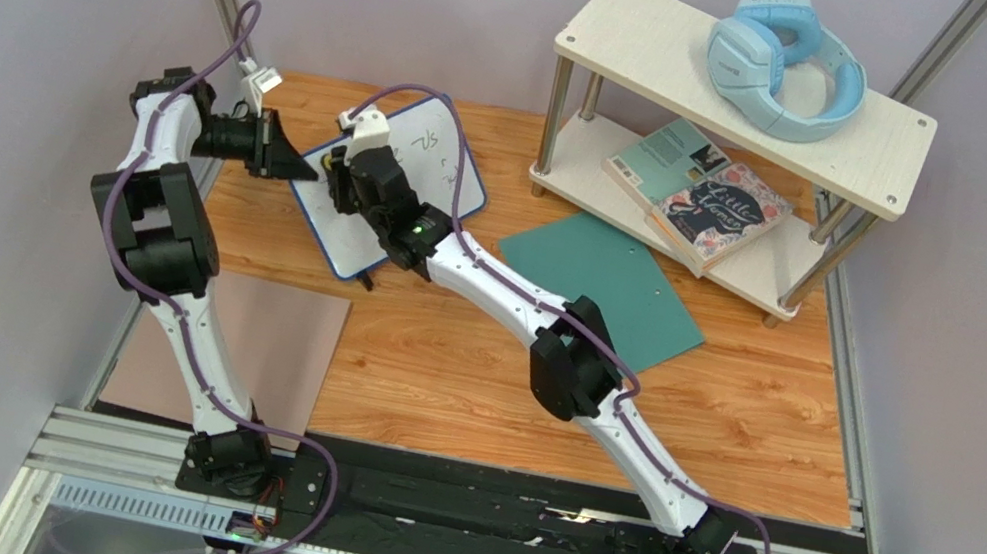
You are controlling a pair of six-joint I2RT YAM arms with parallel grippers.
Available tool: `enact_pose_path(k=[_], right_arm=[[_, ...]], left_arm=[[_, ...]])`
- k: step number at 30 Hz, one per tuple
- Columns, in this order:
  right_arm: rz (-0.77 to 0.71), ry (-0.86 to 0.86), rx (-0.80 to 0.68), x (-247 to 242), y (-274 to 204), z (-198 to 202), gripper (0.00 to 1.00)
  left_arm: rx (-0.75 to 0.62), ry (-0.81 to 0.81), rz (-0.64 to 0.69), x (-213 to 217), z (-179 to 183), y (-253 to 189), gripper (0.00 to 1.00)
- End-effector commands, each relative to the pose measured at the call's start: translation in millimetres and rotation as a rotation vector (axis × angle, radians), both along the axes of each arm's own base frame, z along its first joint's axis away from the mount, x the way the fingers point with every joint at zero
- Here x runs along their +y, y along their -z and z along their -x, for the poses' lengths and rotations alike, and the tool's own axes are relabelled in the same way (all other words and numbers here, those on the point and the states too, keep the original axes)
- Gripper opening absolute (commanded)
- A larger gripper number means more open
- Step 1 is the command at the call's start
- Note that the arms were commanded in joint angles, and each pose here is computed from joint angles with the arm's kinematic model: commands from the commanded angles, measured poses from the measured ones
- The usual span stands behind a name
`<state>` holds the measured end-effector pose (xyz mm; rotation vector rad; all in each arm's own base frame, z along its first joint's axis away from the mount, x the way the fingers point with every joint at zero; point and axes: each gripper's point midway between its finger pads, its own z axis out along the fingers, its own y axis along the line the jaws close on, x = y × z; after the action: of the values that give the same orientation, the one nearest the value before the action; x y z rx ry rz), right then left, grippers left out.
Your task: Erase the whiteboard
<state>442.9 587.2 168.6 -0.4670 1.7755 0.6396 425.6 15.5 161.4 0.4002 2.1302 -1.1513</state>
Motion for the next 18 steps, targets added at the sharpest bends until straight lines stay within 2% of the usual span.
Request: enact_pose_path(k=[1, 5, 10, 18], right_arm=[[0.040, 0.222, 0.043, -68.4, 26.1, -70.7, 0.00], [0.044, 0.252, 0.051, -82.7, 26.9, -82.8, 0.00], [0.106, 0.229, 0.063, -84.1, 38.6, -75.1, 0.00], [0.263, 0.080, -0.020, -34.8, 52.1, -7.3, 0.00]], left_arm=[[-0.060, 0.108, -0.103, -3.6, 21.7, -6.3, 0.00], [-0.045, 0.125, -0.095, -5.8, 28.3, -6.9, 0.00], [-0.050, 0.116, -0.085, -6.9, 26.9, -15.2, 0.00], [-0.045, 0.110, -0.069, -10.0, 22.7, -21.8, 0.00]])
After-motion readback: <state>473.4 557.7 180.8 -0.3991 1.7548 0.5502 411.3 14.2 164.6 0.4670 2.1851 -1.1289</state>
